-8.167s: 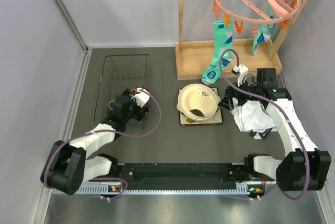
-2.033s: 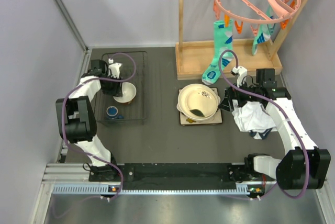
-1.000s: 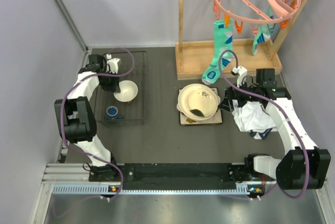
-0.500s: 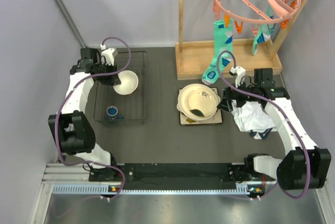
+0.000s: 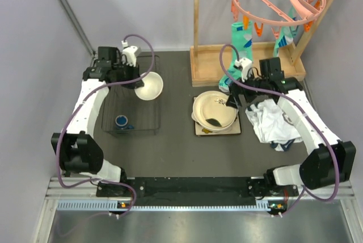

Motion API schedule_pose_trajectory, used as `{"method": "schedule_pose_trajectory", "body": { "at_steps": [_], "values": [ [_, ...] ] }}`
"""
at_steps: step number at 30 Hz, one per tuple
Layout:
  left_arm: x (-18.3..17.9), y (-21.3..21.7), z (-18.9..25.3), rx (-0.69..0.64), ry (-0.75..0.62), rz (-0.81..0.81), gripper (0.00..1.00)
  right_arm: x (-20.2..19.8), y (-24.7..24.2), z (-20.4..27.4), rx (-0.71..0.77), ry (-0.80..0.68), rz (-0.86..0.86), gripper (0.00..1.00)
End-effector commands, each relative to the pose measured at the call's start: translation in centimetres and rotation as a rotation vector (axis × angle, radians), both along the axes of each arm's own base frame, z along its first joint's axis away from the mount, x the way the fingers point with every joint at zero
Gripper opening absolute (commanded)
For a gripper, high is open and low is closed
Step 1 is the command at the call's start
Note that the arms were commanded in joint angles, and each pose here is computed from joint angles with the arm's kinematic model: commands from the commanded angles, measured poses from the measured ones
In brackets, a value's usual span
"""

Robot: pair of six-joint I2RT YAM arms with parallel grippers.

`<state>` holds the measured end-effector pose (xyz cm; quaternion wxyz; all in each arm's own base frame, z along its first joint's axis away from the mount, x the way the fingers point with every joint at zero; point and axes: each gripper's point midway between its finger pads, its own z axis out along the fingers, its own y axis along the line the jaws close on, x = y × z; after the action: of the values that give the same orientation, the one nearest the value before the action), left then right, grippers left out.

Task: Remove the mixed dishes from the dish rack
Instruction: Pick up the bowl from the dish rack.

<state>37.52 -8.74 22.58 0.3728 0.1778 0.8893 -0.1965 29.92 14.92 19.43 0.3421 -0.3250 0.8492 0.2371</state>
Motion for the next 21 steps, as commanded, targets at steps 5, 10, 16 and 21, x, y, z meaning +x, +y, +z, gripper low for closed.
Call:
{"method": "schedule_pose_trajectory", "body": {
  "at_steps": [5, 10, 16, 21],
  "values": [
    [-0.3, -6.5, 2.2, 0.018, -0.081, -0.062, 0.00, 4.4, 5.1, 6.7, 0.057, -0.082, -0.041, 0.97],
    [0.5, -8.0, 2.0, 0.006, -0.094, -0.039, 0.00, 6.2, 7.8, 7.4, 0.171, 0.029, -0.058, 0.95],
    [1.4, -9.9, 1.2, 0.051, -0.142, -0.032, 0.00, 7.1, 10.9, 7.4, 0.212, 0.121, -0.027, 0.94],
    [2.3, -10.6, 0.4, 0.081, -0.174, -0.001, 0.00, 7.2, 12.4, 7.1, 0.228, 0.156, -0.003, 0.93]
  ]
}}
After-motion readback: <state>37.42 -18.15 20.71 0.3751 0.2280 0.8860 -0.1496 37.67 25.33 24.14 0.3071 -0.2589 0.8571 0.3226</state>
